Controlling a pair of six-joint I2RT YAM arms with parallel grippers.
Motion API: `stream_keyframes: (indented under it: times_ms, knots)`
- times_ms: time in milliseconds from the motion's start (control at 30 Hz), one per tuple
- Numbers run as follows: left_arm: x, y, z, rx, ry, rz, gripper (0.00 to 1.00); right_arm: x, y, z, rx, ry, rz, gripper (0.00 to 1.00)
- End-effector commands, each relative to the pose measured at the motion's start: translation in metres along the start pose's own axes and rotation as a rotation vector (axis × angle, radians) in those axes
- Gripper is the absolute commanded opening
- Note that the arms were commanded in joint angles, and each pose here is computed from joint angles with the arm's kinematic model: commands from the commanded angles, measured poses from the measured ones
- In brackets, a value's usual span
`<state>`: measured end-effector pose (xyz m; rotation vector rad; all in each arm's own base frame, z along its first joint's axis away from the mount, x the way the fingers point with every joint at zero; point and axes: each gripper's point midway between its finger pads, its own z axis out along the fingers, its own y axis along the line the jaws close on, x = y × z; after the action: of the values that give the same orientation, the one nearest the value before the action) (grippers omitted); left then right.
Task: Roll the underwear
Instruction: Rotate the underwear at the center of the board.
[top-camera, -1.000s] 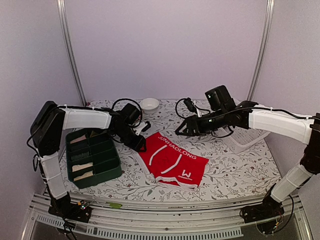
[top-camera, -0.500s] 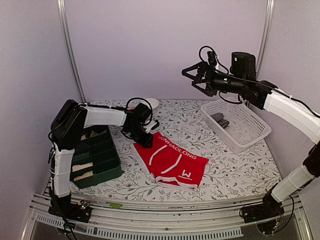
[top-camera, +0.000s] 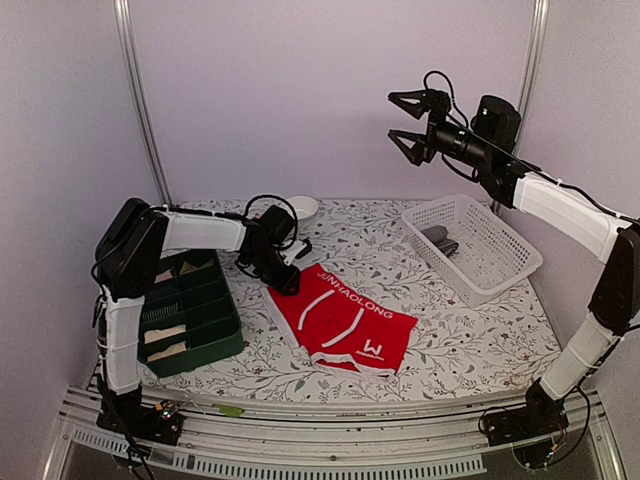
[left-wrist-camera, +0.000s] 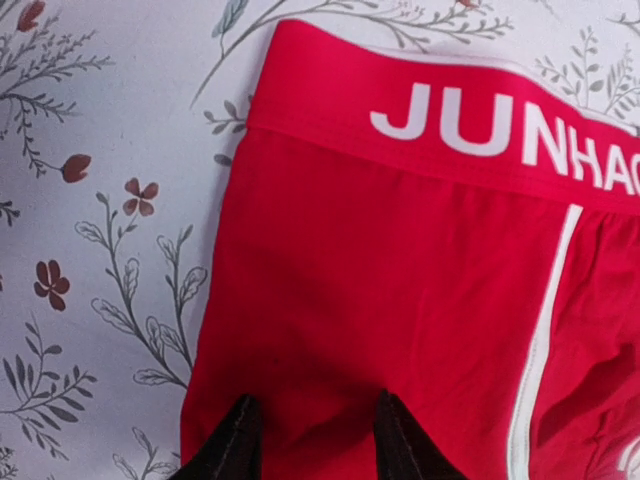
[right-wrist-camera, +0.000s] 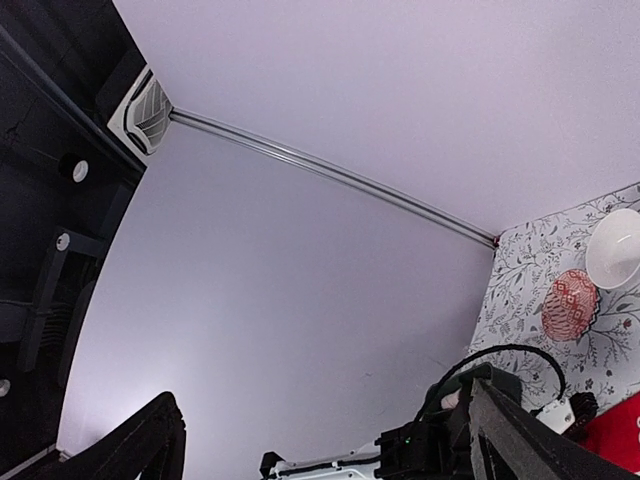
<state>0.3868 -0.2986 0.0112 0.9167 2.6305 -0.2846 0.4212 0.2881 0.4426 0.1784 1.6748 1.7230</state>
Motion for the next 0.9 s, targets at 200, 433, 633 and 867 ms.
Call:
stream_keyframes:
  times_ms: [200,433,633,867]
  knots:
    - [0.006,-0.001,0.038,-0.017,0.071,0.03,0.39,-0.023,0.026,0.003,-0.093,0.029,0.04,0.99]
    - [-0.046,-0.007,0.073,0.024,0.021,0.106,0.36,-0.033,0.011,0.003,-0.071,0.014,0.04,0.99]
    - [-0.114,-0.043,0.079,0.136,-0.145,0.173,0.4,-0.04,0.009,0.003,-0.067,-0.001,0.002,0.99]
    - [-0.155,-0.076,-0.009,0.155,-0.313,0.238,0.54,-0.025,-0.001,-0.006,-0.018,0.038,-0.07,0.99]
